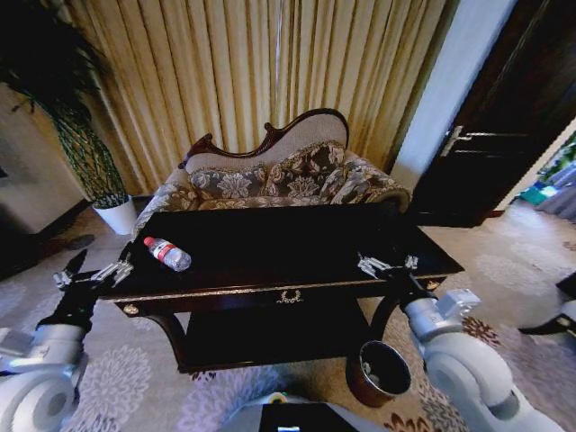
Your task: Move to the front of the table and place the trash on the table into the trash bin.
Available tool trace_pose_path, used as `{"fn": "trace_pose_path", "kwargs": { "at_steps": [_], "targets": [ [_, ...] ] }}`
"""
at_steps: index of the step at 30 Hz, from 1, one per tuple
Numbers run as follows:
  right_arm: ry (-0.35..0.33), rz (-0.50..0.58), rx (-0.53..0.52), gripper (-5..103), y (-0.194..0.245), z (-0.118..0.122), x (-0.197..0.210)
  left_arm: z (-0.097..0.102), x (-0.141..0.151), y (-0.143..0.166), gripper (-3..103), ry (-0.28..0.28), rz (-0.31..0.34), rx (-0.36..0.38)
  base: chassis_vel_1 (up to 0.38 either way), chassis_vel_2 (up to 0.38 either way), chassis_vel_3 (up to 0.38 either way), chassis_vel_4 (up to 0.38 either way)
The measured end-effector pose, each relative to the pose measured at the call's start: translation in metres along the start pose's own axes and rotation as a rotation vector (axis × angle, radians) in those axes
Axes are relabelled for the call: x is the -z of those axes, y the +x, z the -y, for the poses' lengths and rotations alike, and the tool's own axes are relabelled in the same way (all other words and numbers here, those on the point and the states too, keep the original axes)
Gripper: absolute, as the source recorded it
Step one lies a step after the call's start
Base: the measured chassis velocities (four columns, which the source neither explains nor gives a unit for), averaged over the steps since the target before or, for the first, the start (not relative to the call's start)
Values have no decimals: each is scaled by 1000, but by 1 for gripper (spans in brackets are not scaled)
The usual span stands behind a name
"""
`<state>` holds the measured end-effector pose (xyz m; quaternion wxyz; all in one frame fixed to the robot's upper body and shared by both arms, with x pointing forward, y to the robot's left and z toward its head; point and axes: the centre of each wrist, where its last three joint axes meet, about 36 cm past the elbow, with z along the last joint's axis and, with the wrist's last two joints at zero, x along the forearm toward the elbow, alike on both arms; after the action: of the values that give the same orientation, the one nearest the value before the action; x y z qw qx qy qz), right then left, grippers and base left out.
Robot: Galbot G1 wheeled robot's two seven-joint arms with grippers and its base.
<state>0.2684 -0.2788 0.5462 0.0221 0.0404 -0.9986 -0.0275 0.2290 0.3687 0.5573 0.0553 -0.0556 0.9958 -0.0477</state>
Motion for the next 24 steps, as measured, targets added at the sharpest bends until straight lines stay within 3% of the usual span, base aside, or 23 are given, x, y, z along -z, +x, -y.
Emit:
{"fn": "trace_pose_path", "kwargs": {
  "at_steps": [14, 24],
  "targets": [
    [-2, -20, 33, 100, 3, -3, -7, -6, -5, -10, 100, 3, -34, 35, -8, 6, 6, -3],
    [-5, -35, 24, 100, 2, -4, -15, -9, 3, -42, 100, -1, -118, 59, 0, 0, 0, 0]
  ]
}}
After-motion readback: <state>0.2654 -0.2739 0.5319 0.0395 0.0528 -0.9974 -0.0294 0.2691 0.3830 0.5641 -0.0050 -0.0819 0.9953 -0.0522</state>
